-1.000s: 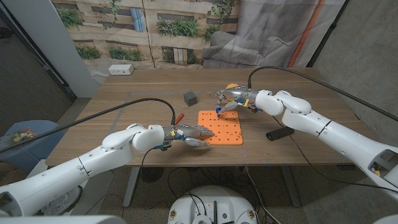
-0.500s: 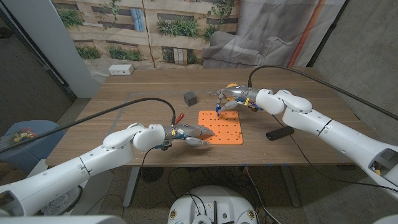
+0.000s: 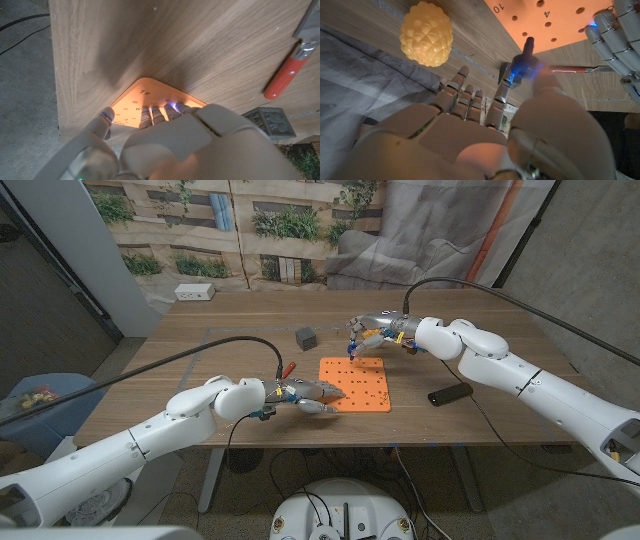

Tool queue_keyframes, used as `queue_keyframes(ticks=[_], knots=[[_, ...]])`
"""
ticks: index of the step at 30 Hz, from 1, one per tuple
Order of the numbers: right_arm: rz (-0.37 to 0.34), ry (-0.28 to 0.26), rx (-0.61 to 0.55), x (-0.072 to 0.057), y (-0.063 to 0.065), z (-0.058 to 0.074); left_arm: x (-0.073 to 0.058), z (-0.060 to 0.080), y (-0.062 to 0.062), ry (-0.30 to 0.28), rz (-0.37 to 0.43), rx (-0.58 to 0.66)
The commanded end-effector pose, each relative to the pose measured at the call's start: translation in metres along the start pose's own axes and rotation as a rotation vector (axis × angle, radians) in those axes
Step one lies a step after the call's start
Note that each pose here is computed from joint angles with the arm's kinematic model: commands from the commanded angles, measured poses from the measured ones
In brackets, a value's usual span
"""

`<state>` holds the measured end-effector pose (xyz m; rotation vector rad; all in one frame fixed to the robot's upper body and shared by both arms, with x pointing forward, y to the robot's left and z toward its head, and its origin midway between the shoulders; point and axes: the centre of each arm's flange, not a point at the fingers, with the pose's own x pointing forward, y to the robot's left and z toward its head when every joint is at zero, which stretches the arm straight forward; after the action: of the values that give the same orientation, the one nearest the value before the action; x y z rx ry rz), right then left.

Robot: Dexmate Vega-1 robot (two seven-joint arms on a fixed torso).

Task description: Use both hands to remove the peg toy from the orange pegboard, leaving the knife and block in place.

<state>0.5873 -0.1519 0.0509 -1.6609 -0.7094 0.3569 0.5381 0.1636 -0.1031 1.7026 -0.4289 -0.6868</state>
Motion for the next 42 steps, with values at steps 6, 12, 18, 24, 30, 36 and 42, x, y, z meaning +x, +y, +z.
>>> queue_keyframes(ticks=[6, 12, 18, 24, 30, 36, 42], knots=[[-0.043, 0.048, -0.015, -0.018, -0.018, -0.008, -0.003, 0.000, 0.003, -0.008, 0.002, 0.023], [-0.056, 0.082, -0.018, -0.025, -0.021, -0.014, -0.005, 0.000, 0.004, -0.005, 0.004, 0.031], [-0.064, 0.115, -0.021, -0.031, -0.023, -0.021, -0.007, 0.000, 0.005, -0.002, 0.010, 0.030], [-0.066, 0.158, -0.030, -0.037, -0.024, -0.029, -0.009, 0.000, 0.005, -0.003, 0.017, 0.035], [-0.066, 0.194, -0.031, -0.042, -0.025, -0.038, -0.010, 0.000, 0.007, -0.003, 0.028, 0.038], [-0.055, 0.219, -0.034, -0.044, -0.024, -0.044, -0.010, 0.001, 0.010, -0.006, 0.043, 0.048], [-0.047, 0.249, -0.038, -0.045, -0.022, -0.050, -0.012, 0.002, 0.015, -0.002, 0.074, 0.053]])
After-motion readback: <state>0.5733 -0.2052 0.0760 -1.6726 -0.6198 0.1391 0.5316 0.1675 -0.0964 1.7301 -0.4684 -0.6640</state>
